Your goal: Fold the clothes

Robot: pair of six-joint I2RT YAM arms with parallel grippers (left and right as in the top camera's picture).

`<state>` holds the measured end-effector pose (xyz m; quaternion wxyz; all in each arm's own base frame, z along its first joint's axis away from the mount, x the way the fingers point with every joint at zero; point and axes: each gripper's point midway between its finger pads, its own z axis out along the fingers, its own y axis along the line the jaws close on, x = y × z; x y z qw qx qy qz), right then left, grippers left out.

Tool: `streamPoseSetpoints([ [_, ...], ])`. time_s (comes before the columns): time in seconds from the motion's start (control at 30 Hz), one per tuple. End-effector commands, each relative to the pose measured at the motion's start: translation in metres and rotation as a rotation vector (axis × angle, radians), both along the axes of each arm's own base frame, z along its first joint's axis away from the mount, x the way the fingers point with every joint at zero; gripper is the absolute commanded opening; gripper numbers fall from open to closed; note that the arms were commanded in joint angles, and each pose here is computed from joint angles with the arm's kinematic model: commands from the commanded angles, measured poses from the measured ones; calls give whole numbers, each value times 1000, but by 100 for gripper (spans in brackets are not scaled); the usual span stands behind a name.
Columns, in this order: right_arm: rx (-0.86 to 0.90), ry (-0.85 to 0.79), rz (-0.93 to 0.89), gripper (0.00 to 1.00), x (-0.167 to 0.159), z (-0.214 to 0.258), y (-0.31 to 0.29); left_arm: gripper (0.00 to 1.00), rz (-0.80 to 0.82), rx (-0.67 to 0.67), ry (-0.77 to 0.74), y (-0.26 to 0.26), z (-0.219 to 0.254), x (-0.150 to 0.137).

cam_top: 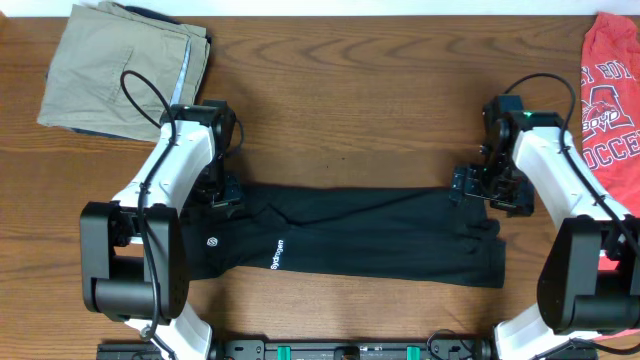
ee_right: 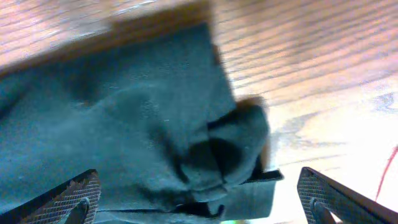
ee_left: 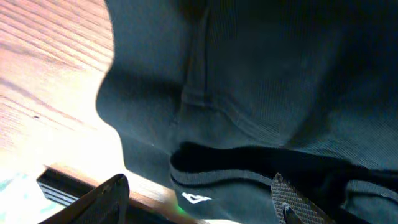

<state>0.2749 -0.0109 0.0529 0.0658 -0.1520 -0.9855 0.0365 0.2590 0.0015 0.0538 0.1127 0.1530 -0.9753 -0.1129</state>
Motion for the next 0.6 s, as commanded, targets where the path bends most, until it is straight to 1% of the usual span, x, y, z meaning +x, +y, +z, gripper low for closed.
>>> streamPoseSetpoints([
  [0.0,21,0,-35,99,-4,5,-12,73,-9,47,-10,9,6,-1],
  [0.03,68,5,-29,99,-6,6,-8,70,-9,48,-5,10,8,-2],
  [0.07,130,8,-14,99,-7,8,-1,63,-9,48,0,10,10,-3],
  [0.1,190,6,1,99,-7,11,5,46,-9,48,-1,9,14,-2],
  [0.13,232,3,8,99,-7,15,9,36,-9,47,-6,9,19,0],
  [0.17,254,-1,9,98,-7,20,11,30,-8,46,-17,9,24,2],
  [0.27,269,-18,17,93,-7,36,13,30,-4,27,-85,6,44,12],
  [0.3,273,-25,33,91,-7,41,15,30,0,7,-111,2,51,14],
  [0.33,281,-31,50,86,-8,45,18,30,5,-17,-132,-1,55,16],
  [0.37,297,-41,74,77,-8,48,23,30,10,-55,-156,-8,58,18],
  [0.4,317,-51,102,51,-8,51,31,19,0,-118,-171,-18,60,20],
  [0.43,324,-52,113,21,-8,51,35,8,-17,-172,-176,-28,61,21],
  [0.47,328,-47,131,1,-9,51,41,6,-37,-226,-178,-38,61,21],
  [0.5,328,-41,151,1,-11,49,46,6,-65,-279,-178,-49,60,22],
  [0.57,329,-35,192,1,-14,42,57,6,-109,-332,-179,-64,54,22],
])
